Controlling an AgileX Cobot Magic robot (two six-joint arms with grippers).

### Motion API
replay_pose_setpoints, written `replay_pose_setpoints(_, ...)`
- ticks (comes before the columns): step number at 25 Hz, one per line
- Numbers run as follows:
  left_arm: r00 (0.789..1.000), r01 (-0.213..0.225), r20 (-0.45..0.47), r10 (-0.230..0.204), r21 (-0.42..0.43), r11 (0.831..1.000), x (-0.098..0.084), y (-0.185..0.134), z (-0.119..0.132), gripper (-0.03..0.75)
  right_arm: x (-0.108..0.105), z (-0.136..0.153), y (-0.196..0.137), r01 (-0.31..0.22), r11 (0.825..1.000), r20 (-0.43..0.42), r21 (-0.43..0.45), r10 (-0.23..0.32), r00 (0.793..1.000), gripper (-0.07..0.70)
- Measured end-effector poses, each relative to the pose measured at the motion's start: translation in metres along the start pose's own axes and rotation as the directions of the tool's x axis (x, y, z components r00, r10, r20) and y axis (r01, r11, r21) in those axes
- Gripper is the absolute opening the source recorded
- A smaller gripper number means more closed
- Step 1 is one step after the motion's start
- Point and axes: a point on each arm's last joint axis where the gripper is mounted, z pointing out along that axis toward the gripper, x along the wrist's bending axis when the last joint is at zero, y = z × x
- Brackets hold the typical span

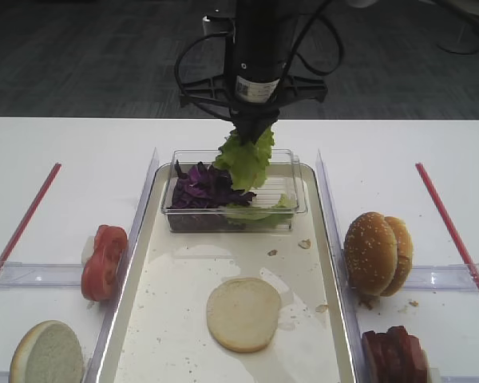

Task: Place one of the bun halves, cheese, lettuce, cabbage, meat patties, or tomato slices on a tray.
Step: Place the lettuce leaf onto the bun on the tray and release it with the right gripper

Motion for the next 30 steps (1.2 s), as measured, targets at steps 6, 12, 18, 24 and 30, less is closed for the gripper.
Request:
replay_pose_setpoints(6,1.0,0.0,0.0,0.0,0.0,1.0,0.0,0.0,0.0,0.439,0.004,0.005,-0.013,0.021,0.999,0.017,0.04,-0.022,1.0,0.065)
replay_pose_setpoints(12,1.0,0.0,0.0,0.0,0.0,1.0,0.0,0.0,0.0,0.439,0.01,0.009,-0.022,0.025,0.998,0.02,0.063,-0.027,0.999,0.065)
replay_pose_setpoints(18,1.0,0.0,0.0,0.0,0.0,1.0,0.0,0.0,0.0,0.439,0.014,0.01,-0.034,0.02,0.996,0.023,0.09,-0.022,0.999,0.065)
replay_pose_setpoints(24,1.0,0.0,0.0,0.0,0.0,1.0,0.0,0.0,0.0,0.439,0.021,0.0,-0.051,0.026,0.994,0.022,0.103,-0.028,0.999,0.065)
replay_pose_setpoints(30,1.0,0.0,0.0,0.0,0.0,1.0,0.0,0.0,0.0,0.439,0.025,-0.005,-0.073,0.021,0.991,0.035,0.135,-0.026,0.999,0.065)
